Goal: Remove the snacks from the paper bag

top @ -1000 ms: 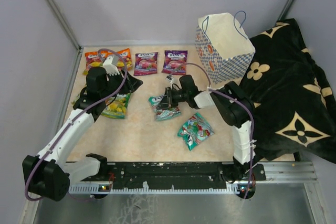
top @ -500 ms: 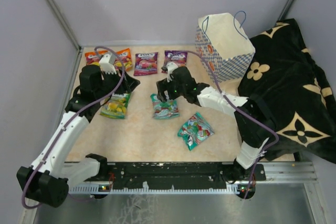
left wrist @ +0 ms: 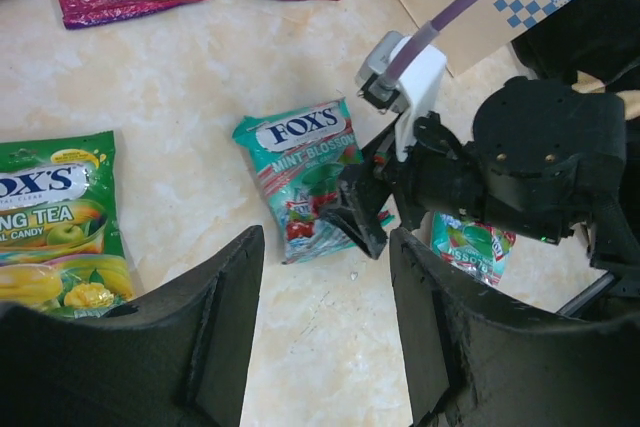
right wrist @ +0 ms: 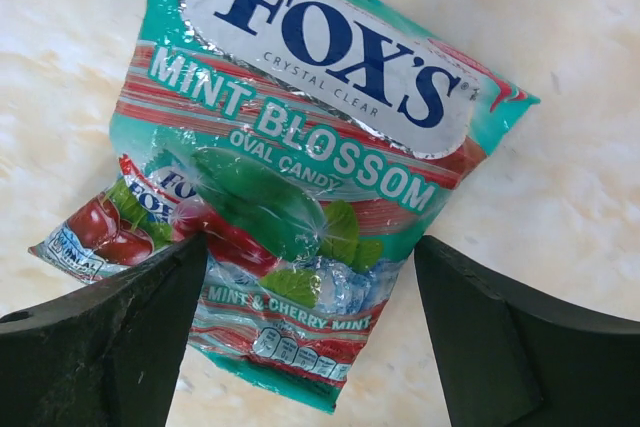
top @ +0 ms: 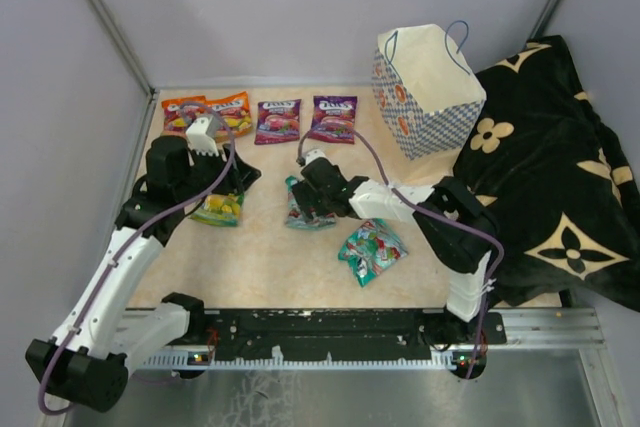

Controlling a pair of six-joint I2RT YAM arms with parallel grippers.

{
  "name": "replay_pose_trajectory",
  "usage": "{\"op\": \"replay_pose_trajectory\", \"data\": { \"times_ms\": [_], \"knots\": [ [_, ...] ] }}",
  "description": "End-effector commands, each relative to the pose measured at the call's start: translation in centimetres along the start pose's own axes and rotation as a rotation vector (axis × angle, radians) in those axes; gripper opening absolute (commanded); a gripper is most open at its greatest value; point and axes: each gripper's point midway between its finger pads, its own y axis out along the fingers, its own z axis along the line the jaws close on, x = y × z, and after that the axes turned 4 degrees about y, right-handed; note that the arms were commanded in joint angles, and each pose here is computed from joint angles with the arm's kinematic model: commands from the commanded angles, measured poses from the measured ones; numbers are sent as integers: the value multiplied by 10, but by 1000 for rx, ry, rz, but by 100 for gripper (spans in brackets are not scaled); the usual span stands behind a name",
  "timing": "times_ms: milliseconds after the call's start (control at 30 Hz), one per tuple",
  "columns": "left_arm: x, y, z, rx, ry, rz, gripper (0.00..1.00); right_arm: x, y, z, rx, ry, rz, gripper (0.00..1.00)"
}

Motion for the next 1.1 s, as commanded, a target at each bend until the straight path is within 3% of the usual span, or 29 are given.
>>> {"op": "replay_pose_trajectory", "data": {
  "times_ms": [0,333,400,500,600,700,800,1067],
  "knots": [
    [0,-11,4,26,31,-8,60,0,20,31,-24,-12,3,85],
    [1,-17,2,27,36,-9,60,41,29,46,-69,88,-38,85],
    [-2,-15,3,25,32,1,61,70,-2,46,-51,95,-116,87],
    [-11,-8,2,-2,45,17,68,106,-58,39,-17,104,-239,99],
    [-34,10,-6,-53,3,75,72,119,-112,26,54,98,-301,99],
    [-74,34,-42,-116,-3,132,70,97,-146,-8,108,120,-265,96],
    [-120,51,-100,-243,-7,202,64,48,-156,-56,150,270,-174,78],
    [-206,92,-151,-310,18,378,65,-53,-140,-116,-10,497,-2,79]
  ]
}}
